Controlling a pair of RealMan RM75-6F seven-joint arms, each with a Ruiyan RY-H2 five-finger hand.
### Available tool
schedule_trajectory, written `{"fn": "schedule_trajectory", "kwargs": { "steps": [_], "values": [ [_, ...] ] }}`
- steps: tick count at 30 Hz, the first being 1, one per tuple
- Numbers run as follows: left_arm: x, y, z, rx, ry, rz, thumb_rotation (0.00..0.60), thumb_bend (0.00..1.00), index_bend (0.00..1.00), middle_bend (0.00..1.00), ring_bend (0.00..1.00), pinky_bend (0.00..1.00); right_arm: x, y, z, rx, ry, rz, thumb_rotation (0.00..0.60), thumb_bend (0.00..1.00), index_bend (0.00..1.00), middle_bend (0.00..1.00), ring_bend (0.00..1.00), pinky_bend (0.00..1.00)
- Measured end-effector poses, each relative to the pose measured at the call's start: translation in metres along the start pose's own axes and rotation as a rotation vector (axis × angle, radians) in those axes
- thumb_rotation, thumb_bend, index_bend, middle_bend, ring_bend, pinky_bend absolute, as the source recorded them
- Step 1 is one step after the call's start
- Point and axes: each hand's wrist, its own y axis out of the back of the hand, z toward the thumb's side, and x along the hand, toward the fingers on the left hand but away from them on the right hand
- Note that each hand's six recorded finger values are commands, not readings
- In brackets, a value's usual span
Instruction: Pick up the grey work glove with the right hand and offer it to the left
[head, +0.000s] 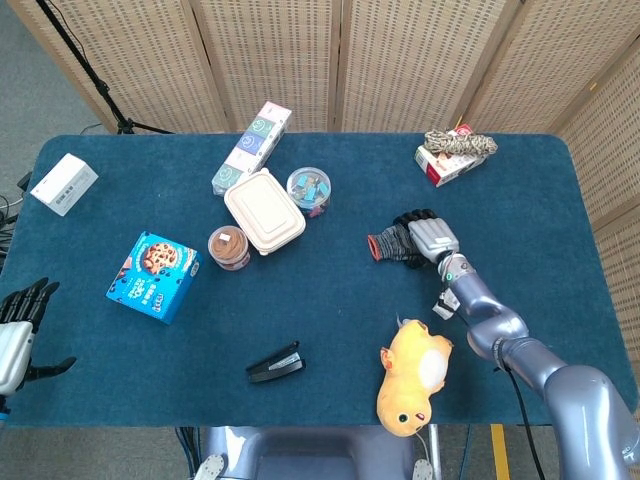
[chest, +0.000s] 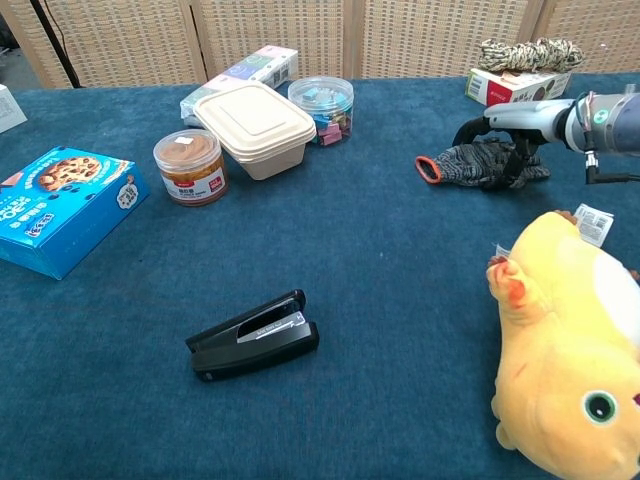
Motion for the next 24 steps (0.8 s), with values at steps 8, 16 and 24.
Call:
{"fn": "schedule_trajectory", "kwargs": {
  "steps": [8, 16, 24],
  "values": [
    [-0.002, 0.000, 0.000, -0.007, -0.004, -0.004, 0.600, 0.00, 0.00, 0.00, 0.00, 0.00, 0.000, 0.002, 0.005, 0.005, 0.017, -0.049, 0.600, 0.35, 0.39, 0.42, 0.34, 0.33],
    [-0.004, 0.002, -0.001, -0.023, -0.003, 0.002, 0.600, 0.00, 0.00, 0.00, 0.00, 0.00, -0.001, 0.002, 0.003, -0.025, 0.013, -0.091, 0.600, 0.35, 0.54, 0.57, 0.48, 0.56],
    [-0.001, 0.007, 0.002, -0.024, -0.027, 0.010, 0.600, 0.00, 0.00, 0.00, 0.00, 0.00, 0.008, 0.014, 0.010, -0.081, 0.067, -0.128, 0.600, 0.35, 0.54, 0.58, 0.48, 0.56]
  ]
}}
